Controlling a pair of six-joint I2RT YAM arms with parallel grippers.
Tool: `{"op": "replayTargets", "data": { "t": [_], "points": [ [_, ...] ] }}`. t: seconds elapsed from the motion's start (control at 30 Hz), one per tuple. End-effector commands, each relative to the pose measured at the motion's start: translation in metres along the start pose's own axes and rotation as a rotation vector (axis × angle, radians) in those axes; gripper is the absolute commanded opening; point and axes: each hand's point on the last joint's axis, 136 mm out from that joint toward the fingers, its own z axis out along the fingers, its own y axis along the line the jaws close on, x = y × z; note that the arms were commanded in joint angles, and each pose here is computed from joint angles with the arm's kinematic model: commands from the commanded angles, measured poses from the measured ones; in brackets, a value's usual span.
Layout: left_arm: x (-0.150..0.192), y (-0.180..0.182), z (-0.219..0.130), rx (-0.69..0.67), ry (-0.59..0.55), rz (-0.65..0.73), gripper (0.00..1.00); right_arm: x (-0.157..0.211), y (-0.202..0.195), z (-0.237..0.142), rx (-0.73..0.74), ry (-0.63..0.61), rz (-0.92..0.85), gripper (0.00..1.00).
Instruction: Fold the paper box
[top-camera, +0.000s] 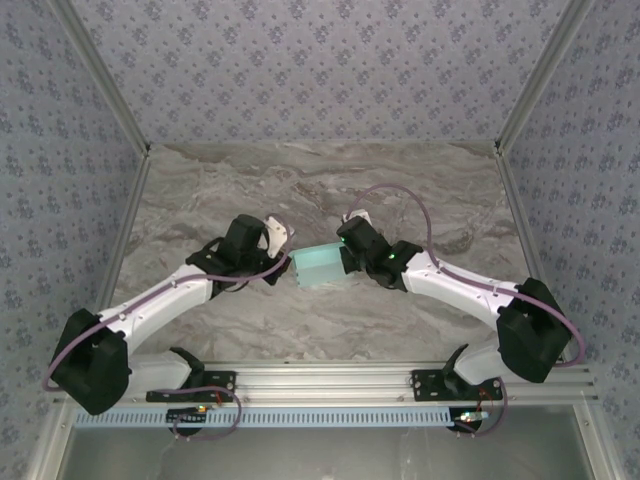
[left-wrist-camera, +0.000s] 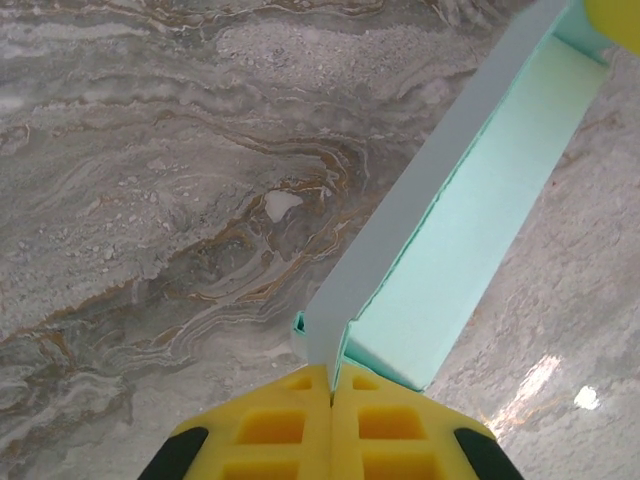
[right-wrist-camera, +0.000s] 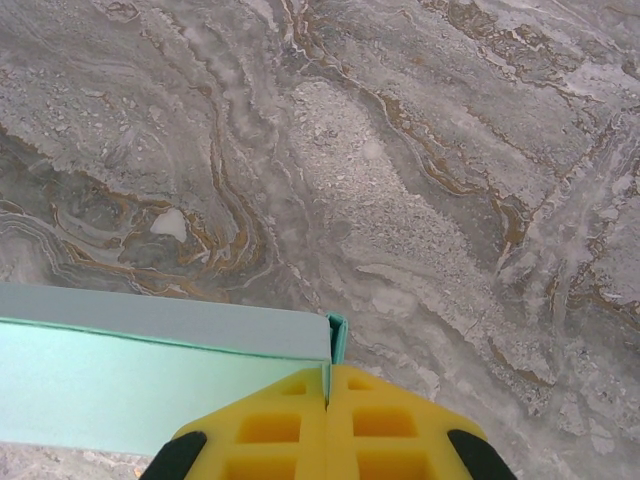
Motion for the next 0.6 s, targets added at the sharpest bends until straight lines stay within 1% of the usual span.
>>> {"op": "replayTargets", "data": {
  "t": [0.0, 0.13, 0.27, 0.4, 0.47, 0.57],
  "points": [
    [-0.0185, -0.0068, -0.0031, 0.024, -0.035, -0.125, 0.00, 0.0064, 0.0013, -0.0008, 0.013, 0.023, -0.003, 0.05],
    [-0.0191, -0.0051, -0.0023, 0.002, -0.053, -0.331, 0.00, 0.0090, 0.0017, -0.0017, 0.012, 0.024, 0.002, 0.05],
    [-0.0184, -0.0023, -0.0039, -0.049, -0.086, -0.483, 0.00, 0.0114, 0.0040, -0.0020, 0.005, 0.020, 0.012, 0.05],
    [-0.0243, -0.0049, -0.0045, -0.062, -0.132, -0.586, 0.00, 0.0144, 0.0065, -0.0008, 0.000, 0.020, 0.014, 0.05],
    [-0.0256, -0.0096, -0.0021, -0.051, -0.144, -0.614, 0.00, 0.0153, 0.0064, -0.0003, 0.001, 0.020, 0.014, 0.04],
    [-0.0223, -0.0108, 0.0019, -0.073, -0.146, -0.641, 0.00, 0.0159, 0.0077, -0.0005, -0.002, 0.017, 0.014, 0.05]
  ]
}}
